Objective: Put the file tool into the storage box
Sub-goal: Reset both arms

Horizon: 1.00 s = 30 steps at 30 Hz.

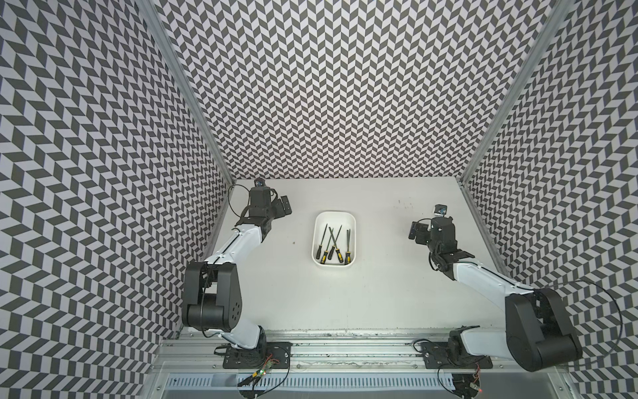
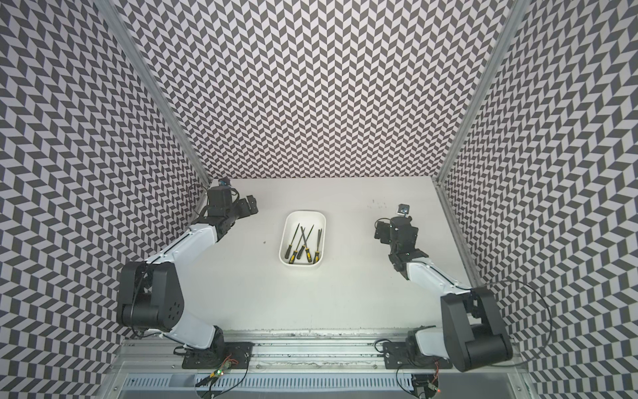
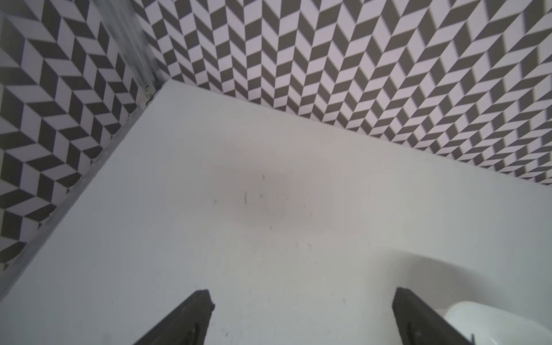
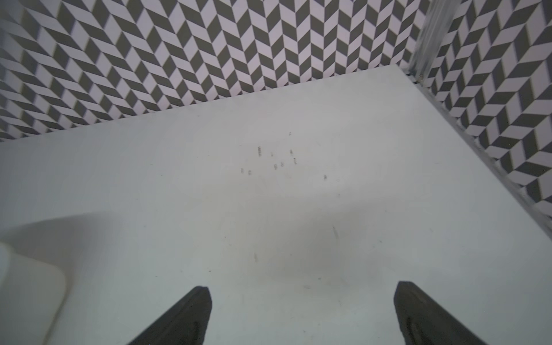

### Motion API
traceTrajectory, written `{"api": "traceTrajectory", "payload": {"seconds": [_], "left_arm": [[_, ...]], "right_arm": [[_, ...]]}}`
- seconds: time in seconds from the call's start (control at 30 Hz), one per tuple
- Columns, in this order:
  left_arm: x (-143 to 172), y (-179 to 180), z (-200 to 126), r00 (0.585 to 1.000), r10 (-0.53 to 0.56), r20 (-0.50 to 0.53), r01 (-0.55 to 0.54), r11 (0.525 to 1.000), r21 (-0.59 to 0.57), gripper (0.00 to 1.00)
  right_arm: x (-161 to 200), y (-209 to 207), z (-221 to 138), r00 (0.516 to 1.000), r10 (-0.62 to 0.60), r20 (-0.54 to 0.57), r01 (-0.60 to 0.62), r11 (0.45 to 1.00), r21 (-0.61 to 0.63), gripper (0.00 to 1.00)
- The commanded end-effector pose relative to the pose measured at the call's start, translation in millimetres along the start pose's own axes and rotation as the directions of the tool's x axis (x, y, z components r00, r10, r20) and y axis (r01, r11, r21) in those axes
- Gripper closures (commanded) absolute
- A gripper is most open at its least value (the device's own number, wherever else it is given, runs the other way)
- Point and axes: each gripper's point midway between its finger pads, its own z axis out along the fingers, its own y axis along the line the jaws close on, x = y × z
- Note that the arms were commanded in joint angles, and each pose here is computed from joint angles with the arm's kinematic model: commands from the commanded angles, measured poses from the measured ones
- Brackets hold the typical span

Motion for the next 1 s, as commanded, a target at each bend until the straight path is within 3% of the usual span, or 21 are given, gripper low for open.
{"api": "traceTrajectory", "payload": {"seconds": [0.0,0.1,0.23,0.33,0.5,0.6,0.73,0.83,0.97], "left_arm": [[-10,15,-5,0.990,0.082,0.114,-0.077,0.996,-0.049,0.00],[-1,34,-8,0.987,0.100,0.124,-0.082,0.986,-0.142,0.00],[2,50,-12,0.983,0.064,0.171,-0.034,0.984,-0.175,0.01],[3,52,-14,0.973,0.089,0.214,-0.054,0.985,-0.165,0.00],[11,41,-7,0.956,0.152,0.252,-0.144,0.988,-0.050,0.01],[28,34,-3,0.957,0.101,0.273,-0.129,0.988,0.087,0.00],[37,35,-14,0.931,0.106,0.349,-0.151,0.983,0.104,0.00],[42,19,-20,0.915,0.146,0.377,-0.224,0.959,0.172,0.00],[46,10,-36,0.875,0.181,0.448,-0.284,0.943,0.172,0.00]], "right_arm": [[-34,-13,5,0.987,-0.030,0.160,0.015,0.995,0.098,0.00],[-29,-15,9,0.975,-0.069,0.212,0.047,0.993,0.108,0.00],[-26,-27,3,0.943,-0.109,0.315,0.059,0.985,0.162,0.01],[-22,-18,-5,0.922,-0.098,0.375,0.069,0.994,0.089,0.00],[-17,-35,-21,0.897,-0.021,0.441,-0.004,0.998,0.055,0.01],[-5,-54,-43,0.854,0.051,0.518,-0.067,0.998,0.013,0.01],[-7,-36,-18,0.902,-0.006,0.432,0.010,1.000,-0.007,0.00],[-13,-42,-22,0.880,0.020,0.474,-0.028,1.000,0.010,0.00],[-15,-42,-24,0.876,0.025,0.482,-0.034,0.999,0.010,0.00]]}}
